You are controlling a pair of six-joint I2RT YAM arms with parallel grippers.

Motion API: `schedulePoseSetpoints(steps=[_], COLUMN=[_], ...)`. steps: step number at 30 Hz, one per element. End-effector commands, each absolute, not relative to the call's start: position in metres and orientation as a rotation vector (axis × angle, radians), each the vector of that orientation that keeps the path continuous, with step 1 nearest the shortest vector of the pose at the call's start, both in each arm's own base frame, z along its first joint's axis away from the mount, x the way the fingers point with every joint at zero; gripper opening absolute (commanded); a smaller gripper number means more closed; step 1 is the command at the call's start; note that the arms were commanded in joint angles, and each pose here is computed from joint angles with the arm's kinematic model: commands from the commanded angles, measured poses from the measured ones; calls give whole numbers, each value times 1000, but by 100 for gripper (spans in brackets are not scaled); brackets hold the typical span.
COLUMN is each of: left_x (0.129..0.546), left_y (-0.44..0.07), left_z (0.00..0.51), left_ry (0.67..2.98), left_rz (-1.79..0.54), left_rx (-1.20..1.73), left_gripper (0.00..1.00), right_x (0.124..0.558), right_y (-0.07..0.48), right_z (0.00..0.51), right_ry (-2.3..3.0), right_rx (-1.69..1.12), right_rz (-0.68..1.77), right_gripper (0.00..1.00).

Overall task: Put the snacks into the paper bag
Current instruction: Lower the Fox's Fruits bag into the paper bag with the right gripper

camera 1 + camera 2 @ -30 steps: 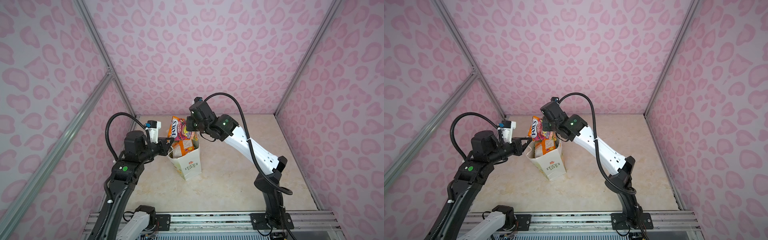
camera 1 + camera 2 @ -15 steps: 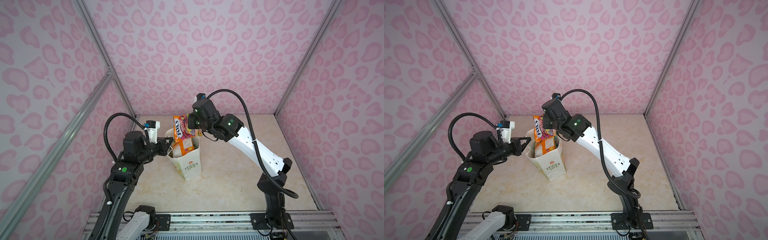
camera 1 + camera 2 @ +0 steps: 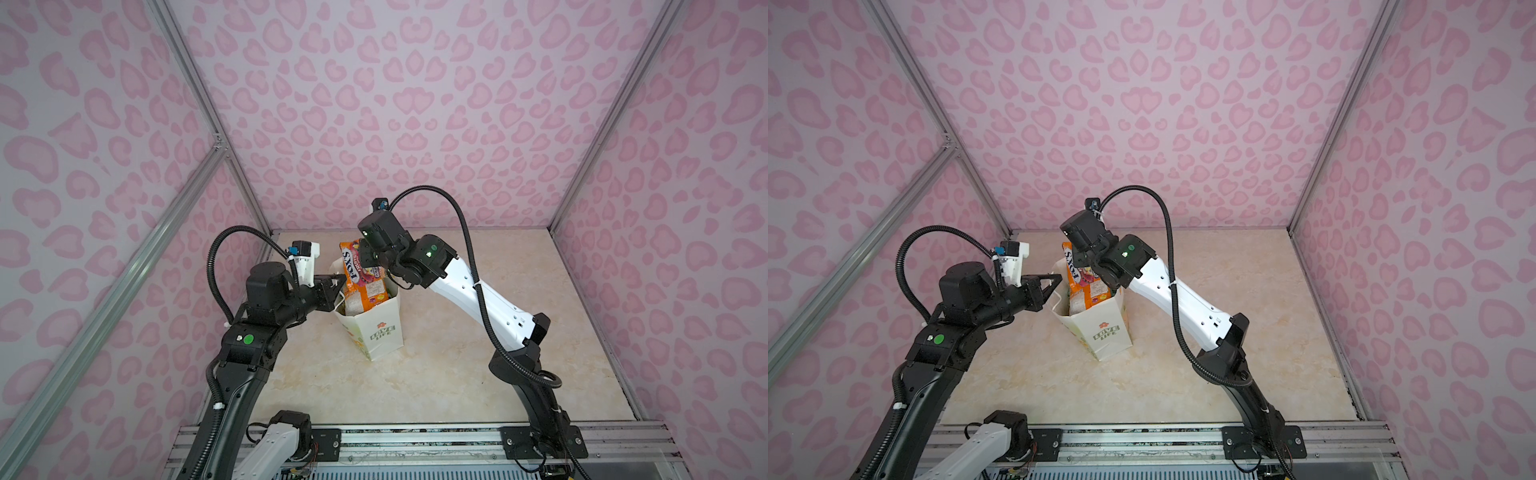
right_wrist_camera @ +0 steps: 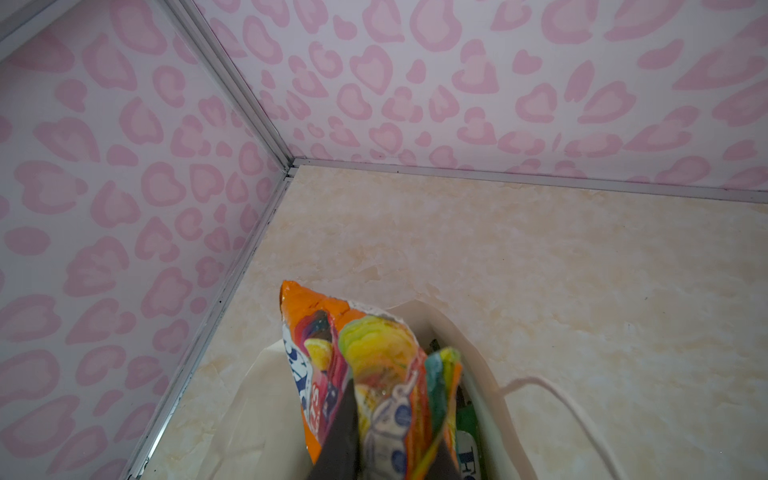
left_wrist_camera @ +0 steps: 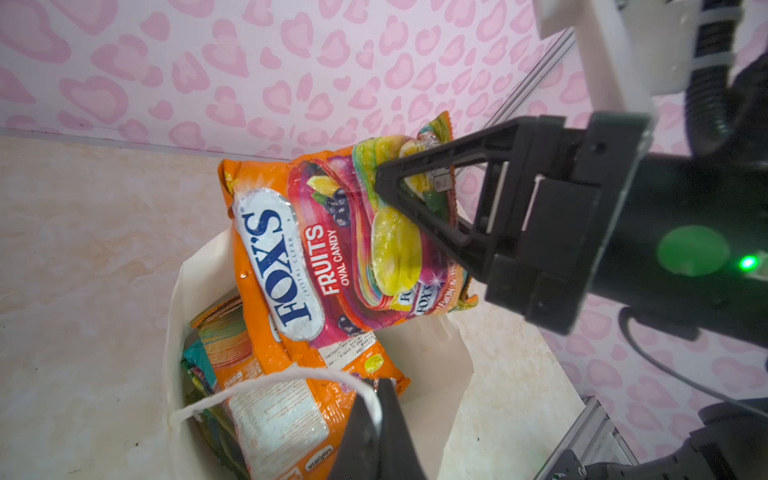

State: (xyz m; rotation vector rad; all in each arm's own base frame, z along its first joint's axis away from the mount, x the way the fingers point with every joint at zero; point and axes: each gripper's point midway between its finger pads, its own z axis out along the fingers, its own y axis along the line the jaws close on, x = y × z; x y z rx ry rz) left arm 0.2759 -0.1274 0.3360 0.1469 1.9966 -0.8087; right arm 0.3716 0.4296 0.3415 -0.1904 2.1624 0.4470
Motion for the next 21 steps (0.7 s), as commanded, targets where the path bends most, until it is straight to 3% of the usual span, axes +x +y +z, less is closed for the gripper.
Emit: schedulePoseSetpoints(steps=[1, 12, 21], left_x=[276, 276, 276], left_y=[-128, -127, -127], left_z=[344, 344, 344], left_ry=[1964, 1965, 1965], left_rz=[-804, -795, -794], left_rx=[172, 168, 169], left_gripper=[3, 3, 3], right_x=[374, 368, 348], right_y=[445, 446, 418], right_z=[342, 294, 298], right_ry=[2147, 2282, 2294], right_rx=[-164, -180, -153], right_rz=[526, 510, 513], right_gripper=[0, 3, 5])
